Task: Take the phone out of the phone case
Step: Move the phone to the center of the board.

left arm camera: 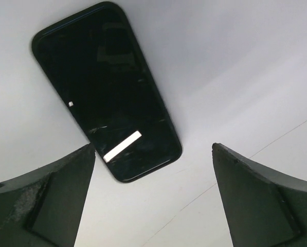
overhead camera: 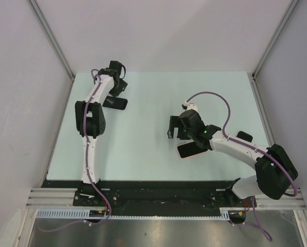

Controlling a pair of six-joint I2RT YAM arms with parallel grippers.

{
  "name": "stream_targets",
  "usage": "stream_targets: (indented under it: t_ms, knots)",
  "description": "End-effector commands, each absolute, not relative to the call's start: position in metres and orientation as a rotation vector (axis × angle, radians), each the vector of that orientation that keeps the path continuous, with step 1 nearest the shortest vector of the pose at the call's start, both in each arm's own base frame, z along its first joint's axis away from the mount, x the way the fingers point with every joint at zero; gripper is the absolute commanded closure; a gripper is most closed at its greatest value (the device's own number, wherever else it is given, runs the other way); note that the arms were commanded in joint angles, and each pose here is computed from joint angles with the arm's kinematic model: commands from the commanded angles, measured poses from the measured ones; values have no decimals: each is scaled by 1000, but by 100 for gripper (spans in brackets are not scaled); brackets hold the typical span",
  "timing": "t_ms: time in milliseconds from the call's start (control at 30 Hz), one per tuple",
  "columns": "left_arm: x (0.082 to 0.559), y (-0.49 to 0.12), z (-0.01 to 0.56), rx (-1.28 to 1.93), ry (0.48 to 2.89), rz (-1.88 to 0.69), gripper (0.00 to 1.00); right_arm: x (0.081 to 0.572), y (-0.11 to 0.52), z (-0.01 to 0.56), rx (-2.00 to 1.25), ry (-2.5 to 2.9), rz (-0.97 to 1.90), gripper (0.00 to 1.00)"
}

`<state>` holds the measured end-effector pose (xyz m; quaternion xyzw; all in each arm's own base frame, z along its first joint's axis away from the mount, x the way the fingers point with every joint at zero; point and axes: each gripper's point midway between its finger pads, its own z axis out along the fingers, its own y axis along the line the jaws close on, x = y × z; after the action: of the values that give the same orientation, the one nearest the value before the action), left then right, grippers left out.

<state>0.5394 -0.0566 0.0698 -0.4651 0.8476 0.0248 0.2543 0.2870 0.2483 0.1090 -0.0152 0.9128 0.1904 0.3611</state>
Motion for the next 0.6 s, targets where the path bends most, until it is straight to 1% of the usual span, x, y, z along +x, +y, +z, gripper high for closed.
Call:
stream_targets:
  t_ms: [0,33,200,300,567]
  knots:
    - [562,-59,59,-1325,2245,28,0,290,245,123,-14,2313,484,0]
    - [568,-60,64,-1330,2227,11,0,290,245,123,-13,2315,484,0]
    - [573,-59,51,-1302,2248,33,0,290,241,126,-10,2307,472,0]
    - [560,-52,41,-1271,2293,106,0,288,242,126,-26,2312,474,0]
    - [536,-39,44,-1237,2363,199,0,283,253,124,-62,2318,530,0]
